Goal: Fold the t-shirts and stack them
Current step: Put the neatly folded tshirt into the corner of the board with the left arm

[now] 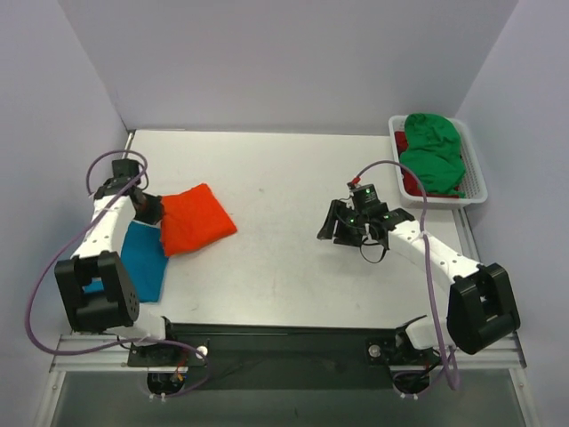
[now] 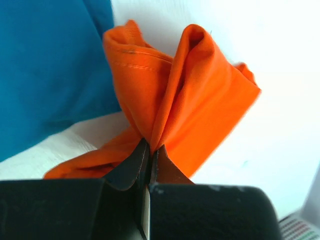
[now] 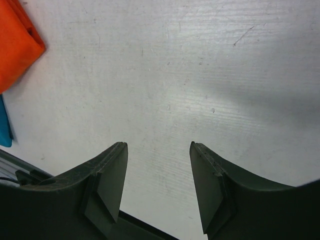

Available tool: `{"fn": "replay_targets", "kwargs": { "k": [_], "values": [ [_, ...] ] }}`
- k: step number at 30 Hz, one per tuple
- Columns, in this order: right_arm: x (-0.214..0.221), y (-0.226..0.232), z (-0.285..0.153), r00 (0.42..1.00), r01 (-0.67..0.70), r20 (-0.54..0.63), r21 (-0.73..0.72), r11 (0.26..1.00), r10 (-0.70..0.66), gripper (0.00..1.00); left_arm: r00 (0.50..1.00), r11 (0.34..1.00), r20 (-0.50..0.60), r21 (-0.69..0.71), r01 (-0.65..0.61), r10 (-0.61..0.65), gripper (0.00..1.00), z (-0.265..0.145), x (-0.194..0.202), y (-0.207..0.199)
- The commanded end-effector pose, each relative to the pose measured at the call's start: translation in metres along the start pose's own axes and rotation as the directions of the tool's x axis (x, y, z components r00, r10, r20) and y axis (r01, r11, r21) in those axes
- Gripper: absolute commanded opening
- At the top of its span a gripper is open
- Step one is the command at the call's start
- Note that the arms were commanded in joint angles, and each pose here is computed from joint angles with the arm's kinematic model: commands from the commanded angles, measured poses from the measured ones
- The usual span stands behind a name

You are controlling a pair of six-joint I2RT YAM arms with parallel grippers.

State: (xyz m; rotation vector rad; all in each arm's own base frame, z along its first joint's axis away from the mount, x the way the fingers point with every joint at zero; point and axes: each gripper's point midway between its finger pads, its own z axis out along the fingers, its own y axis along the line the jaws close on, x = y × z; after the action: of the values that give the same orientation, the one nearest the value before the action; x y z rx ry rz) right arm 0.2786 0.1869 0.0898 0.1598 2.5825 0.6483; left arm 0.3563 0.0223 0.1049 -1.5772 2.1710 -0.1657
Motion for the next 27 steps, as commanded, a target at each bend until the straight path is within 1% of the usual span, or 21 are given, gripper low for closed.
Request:
{"fn": "replay_targets", "kwargs": {
  "k": [1,7,10,13,18,27],
  "values": [
    [0.002,0.006,-0.011,1.0,0.002,0.013,0.001,1.0,-0.002,0.53,0.997,0.995,0.045,0.07,0.066,-0.069,0.0,-0.028,-0.034,0.007],
    [0.002,0.01,-0.015,1.0,0.014,0.02,-0.001,1.0,-0.014,0.53,0.983,0.982,0.095,0.125,0.144,-0.157,0.0,-0.045,-0.075,0.017],
    [0.002,0.011,-0.016,1.0,0.015,0.021,0.001,1.0,-0.015,0.53,0.979,0.975,0.098,0.15,0.161,-0.177,0.0,-0.049,-0.086,0.018],
    [0.002,0.01,-0.016,1.0,0.019,0.019,0.004,1.0,-0.019,0.53,0.977,0.969,0.097,0.177,0.173,-0.192,0.0,-0.053,-0.093,0.014],
    [0.001,0.011,-0.016,1.0,0.027,0.015,0.007,1.0,-0.027,0.53,0.96,0.949,0.136,0.235,0.21,-0.246,0.0,-0.061,-0.123,0.007],
    [0.0,0.009,-0.017,0.999,0.045,0.008,0.023,0.999,-0.045,0.53,0.942,0.937,0.166,0.248,0.247,-0.292,0.0,-0.058,-0.154,-0.001]
  ]
}}
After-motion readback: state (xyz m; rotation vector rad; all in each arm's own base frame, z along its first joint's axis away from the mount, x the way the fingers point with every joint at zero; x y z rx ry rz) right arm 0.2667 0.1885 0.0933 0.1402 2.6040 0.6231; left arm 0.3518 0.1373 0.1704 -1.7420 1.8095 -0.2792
